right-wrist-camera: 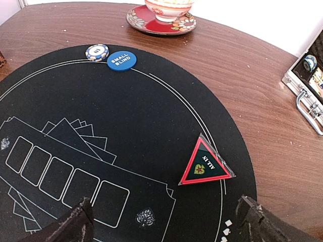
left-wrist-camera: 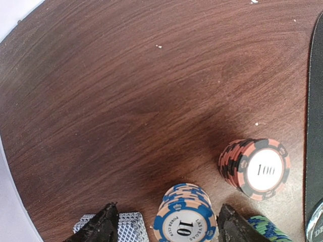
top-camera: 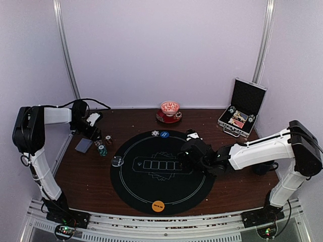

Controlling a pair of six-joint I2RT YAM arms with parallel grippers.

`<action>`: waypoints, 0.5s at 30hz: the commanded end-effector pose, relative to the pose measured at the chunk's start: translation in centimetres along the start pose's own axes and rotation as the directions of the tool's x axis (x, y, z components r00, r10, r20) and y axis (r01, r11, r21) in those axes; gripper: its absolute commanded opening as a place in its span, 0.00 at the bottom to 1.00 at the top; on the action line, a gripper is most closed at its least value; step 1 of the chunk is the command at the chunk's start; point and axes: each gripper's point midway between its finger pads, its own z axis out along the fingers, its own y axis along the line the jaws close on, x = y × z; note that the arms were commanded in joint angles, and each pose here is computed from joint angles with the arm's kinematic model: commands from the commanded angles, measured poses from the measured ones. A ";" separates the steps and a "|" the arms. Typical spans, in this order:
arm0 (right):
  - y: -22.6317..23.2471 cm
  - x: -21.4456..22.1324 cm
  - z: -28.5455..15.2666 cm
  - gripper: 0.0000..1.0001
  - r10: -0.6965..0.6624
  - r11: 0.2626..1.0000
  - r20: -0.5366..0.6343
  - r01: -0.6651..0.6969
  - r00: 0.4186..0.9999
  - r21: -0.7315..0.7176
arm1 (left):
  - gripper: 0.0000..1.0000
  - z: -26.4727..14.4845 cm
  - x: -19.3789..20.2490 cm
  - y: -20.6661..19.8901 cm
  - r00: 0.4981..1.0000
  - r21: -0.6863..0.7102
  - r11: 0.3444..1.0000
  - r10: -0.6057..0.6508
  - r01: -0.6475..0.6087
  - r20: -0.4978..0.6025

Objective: Distribute texas hold em gaming equipment
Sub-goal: Pick up the poker chip from the pile of poker chips.

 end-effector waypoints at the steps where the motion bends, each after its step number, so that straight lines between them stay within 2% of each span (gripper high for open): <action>1: 0.0 -0.7 -0.1 1.00 -0.016 1.000 0.017 0.015 1.000 0.023 | 0.69 0.3 0.2 -0.3 1.000 0.027 1.000 0.015 -0.015 -0.001; 15: 0.0 -0.8 -0.3 1.00 -0.015 1.000 0.021 0.015 1.000 0.024 | 0.62 0.5 1.4 -0.9 0.999 0.050 0.998 0.029 -0.027 -0.030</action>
